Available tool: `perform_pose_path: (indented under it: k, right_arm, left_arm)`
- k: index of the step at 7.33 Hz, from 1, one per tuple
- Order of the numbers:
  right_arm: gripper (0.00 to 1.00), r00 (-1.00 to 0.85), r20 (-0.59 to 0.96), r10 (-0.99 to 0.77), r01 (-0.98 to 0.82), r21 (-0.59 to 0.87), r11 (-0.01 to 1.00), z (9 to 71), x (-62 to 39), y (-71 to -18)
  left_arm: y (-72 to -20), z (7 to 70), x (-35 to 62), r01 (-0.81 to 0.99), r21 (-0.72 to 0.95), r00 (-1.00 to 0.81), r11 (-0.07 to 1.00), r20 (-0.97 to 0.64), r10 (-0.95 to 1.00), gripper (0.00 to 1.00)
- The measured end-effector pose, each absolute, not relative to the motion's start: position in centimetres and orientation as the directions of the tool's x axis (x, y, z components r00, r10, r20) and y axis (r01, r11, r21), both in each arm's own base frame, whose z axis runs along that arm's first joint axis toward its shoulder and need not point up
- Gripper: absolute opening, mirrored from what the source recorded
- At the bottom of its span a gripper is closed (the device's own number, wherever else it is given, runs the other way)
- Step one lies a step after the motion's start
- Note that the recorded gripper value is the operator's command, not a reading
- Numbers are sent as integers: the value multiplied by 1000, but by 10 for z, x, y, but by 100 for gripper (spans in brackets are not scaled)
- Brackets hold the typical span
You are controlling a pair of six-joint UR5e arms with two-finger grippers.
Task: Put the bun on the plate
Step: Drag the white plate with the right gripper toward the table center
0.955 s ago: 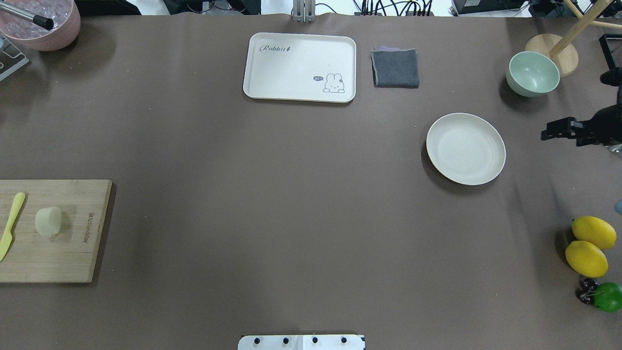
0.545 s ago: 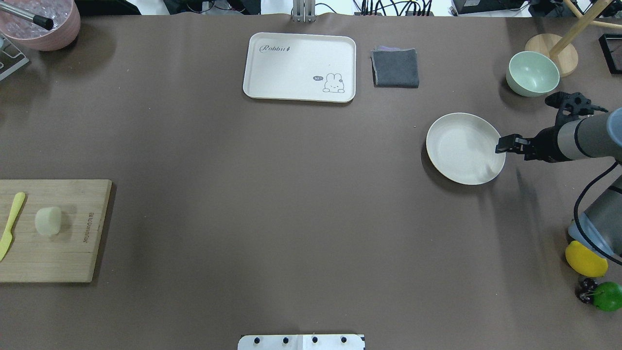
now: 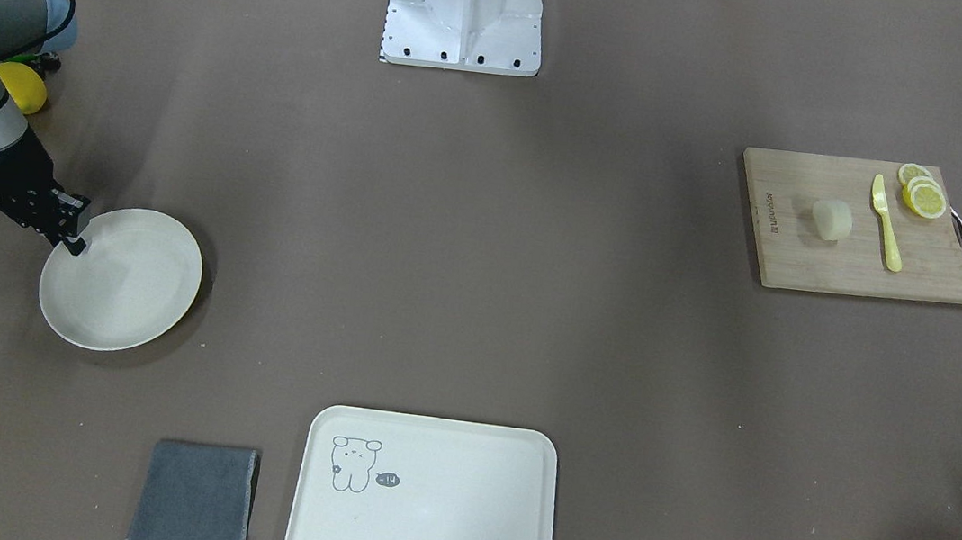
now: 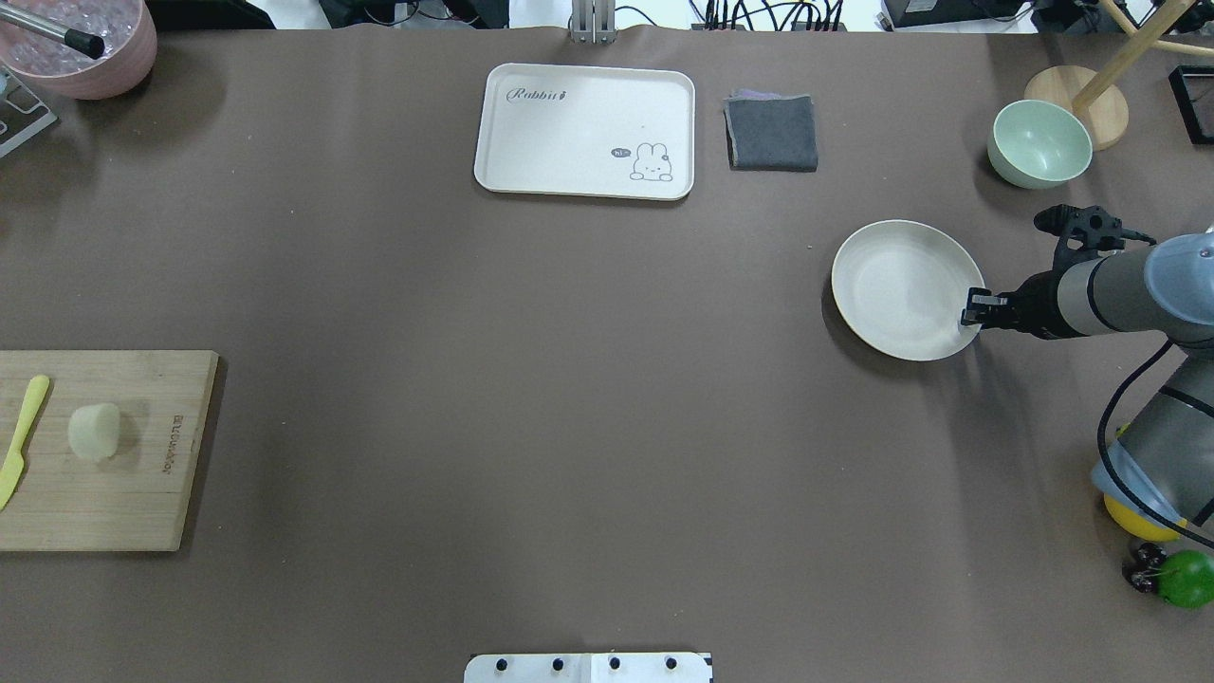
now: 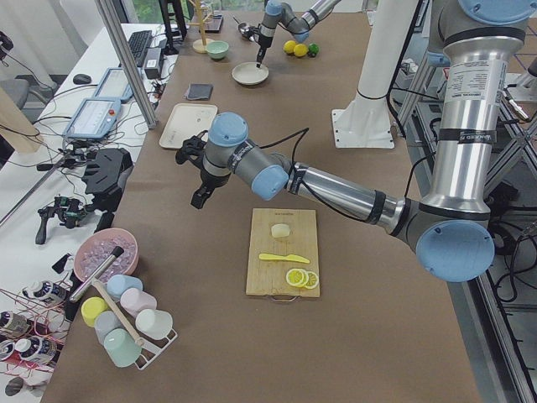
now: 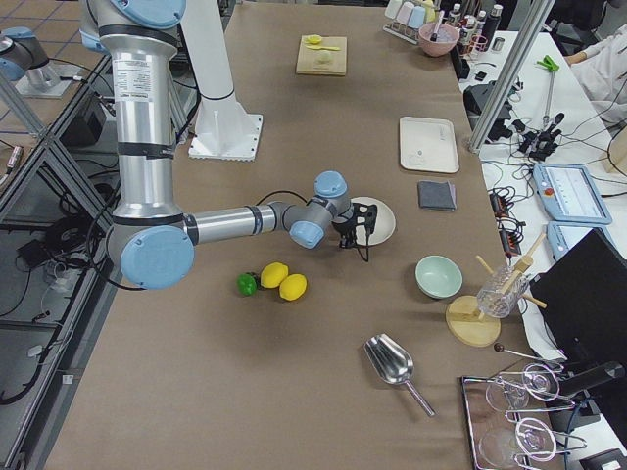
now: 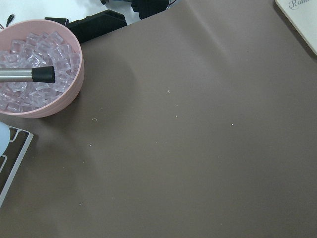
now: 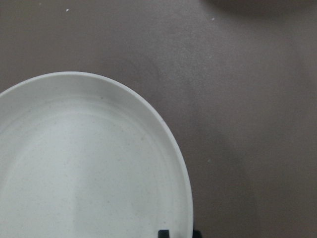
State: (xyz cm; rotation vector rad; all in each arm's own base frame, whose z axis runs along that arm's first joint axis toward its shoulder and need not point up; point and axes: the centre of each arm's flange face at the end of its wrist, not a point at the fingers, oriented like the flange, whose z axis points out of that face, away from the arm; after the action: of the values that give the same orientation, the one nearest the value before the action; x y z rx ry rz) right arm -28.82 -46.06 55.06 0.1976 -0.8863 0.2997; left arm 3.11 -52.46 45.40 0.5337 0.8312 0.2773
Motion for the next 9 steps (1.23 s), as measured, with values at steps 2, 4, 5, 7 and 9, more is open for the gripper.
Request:
perform_pose_path:
  k: [2,4,5,7,9]
  right_arm:
    - [0,556,813,171,-352,44,935,520,-288,-459]
    - [0,452,868,206,-399,-10,917,459,-294,-454]
    - [0,394,889,234,-424,-50,904,426,-310,-449]
    - [0,314,903,294,-502,-105,859,363,-382,-428]
    - [0,342,864,370,-528,-148,836,285,-476,-397]
  left_arm:
    - [-525,455,31,-29,548,649,836,-626,433,98]
    - [-525,456,32,-30,545,648,838,-628,431,98]
    - [-525,457,32,-30,543,648,839,-629,430,98]
    - [-525,457,33,-25,535,648,844,-635,422,98]
    - [-525,458,38,-22,525,644,851,-644,413,98]
